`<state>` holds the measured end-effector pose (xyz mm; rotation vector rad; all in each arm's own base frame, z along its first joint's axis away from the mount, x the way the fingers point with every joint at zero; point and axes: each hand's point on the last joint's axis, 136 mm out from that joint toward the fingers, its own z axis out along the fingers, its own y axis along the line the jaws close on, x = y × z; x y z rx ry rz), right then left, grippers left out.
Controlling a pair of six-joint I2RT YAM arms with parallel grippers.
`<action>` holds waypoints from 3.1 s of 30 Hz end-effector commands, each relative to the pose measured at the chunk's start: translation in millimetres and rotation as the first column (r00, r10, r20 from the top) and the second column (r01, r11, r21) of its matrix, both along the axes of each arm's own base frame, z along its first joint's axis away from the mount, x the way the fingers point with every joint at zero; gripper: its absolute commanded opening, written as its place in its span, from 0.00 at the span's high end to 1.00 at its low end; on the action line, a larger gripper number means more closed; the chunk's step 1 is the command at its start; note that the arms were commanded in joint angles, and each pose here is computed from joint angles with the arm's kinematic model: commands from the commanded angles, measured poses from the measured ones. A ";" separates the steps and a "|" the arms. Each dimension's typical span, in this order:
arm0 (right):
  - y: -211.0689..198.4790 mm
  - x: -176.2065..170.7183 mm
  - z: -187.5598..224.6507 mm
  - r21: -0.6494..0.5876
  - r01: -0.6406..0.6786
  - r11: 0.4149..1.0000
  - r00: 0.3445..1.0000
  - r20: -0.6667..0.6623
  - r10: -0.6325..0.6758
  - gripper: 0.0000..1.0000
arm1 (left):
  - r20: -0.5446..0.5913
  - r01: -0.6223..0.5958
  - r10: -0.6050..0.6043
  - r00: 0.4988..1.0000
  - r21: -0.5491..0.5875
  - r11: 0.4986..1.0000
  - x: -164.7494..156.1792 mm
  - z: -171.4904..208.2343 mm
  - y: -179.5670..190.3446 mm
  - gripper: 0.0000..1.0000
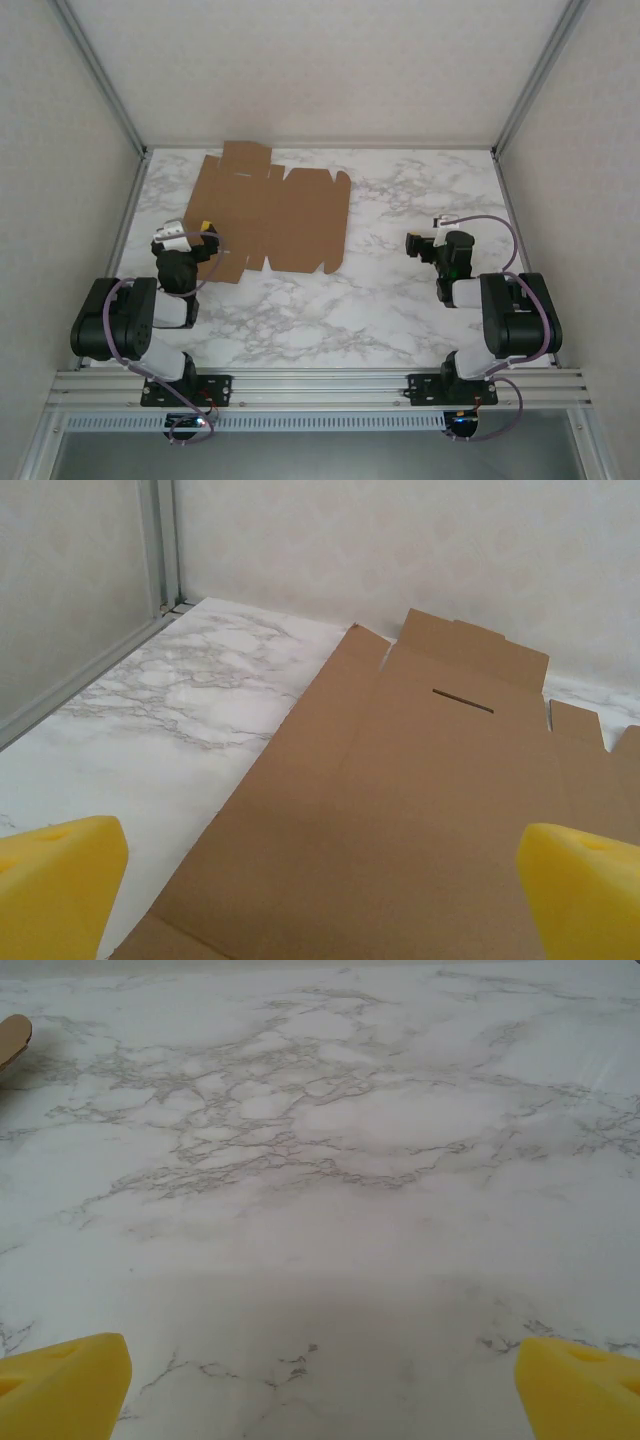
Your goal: Fold the paper box
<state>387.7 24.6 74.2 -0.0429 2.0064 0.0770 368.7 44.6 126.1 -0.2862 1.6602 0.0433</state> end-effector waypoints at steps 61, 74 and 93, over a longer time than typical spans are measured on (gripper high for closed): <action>253.7 41.6 87.2 0.451 -0.188 0.873 0.749 -0.509 0.424 1.00 | -0.209 0.100 -0.296 0.932 -0.638 0.764 -67.3 84.5 -104.0 0.00; 262.0 95.7 -25.5 0.304 0.006 0.953 0.632 -0.739 0.232 1.00 | -0.308 0.048 -0.330 0.892 -0.663 0.747 -85.1 47.0 -112.7 0.01; 172.4 38.5 -50.9 0.095 0.247 0.964 0.625 -0.776 -0.084 1.00 | -0.399 0.003 -0.362 0.842 -0.670 0.743 -64.9 25.0 -125.8 0.04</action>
